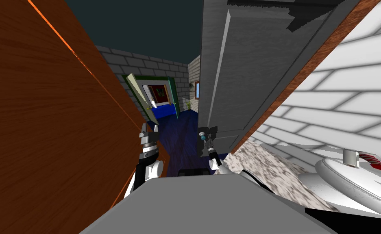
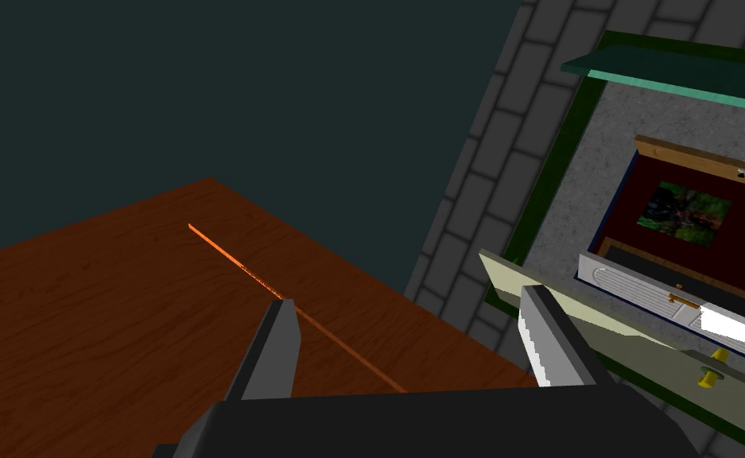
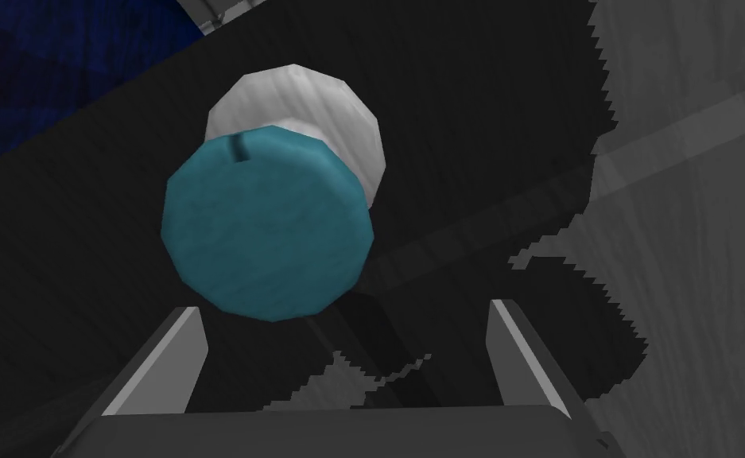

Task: Push the door open

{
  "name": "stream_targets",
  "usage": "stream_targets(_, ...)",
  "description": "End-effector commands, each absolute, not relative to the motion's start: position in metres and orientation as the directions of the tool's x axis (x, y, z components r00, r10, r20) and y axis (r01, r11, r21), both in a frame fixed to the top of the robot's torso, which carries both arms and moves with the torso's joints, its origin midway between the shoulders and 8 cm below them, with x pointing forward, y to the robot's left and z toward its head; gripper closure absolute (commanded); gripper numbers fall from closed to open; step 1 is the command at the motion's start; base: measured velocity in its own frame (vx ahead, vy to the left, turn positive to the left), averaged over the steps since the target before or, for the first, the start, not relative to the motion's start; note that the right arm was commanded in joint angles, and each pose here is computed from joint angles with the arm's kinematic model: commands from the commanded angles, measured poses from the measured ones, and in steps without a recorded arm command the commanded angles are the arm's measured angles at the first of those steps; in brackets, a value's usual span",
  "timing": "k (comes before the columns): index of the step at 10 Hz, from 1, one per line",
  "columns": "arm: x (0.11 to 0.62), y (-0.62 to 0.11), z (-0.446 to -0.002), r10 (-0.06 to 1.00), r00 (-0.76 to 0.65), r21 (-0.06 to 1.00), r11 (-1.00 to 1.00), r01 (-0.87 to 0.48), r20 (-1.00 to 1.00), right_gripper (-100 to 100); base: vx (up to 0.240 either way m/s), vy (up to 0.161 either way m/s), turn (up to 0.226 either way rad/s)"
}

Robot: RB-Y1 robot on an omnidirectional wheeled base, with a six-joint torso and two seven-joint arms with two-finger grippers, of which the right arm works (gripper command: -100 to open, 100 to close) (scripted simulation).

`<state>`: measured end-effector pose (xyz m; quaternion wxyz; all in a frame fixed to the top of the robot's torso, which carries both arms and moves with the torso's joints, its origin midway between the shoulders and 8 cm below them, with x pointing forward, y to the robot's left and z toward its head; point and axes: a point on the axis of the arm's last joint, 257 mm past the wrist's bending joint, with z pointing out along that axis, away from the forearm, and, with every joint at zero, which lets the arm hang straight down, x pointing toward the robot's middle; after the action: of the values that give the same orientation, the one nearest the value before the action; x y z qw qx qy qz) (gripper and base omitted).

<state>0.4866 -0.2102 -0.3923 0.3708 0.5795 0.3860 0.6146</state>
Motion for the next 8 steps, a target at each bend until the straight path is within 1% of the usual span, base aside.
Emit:
stream_targets(1,0.4858,-0.2086,-0.3923,0.871,-0.045,0.872,-0.49,-0.01,0.489,-100,-0.069,-0.039,0.078)
stream_targets(4,0.4851,-0.2073,-0.3922,0.834,-0.039,0.834,-0.551,-0.011,0.55,-100,-0.044,-0.026,0.044)
stream_targets(6,0.4837,-0.2044,-0.3922,0.776,-0.028,0.776,-0.63,-0.016,0.63,-100,-0.056,-0.026,0.078)
stream_targets(7,0.4837,-0.2044,-0.3922,0.766,-0.028,0.766,-0.642,-0.015,0.642,-100,-0.053,-0.033,0.029)
stream_targets(8,0.483,-0.2029,-0.3921,0.732,-0.023,0.732,-0.682,-0.018,0.681,-100,-0.046,-0.032,0.049)
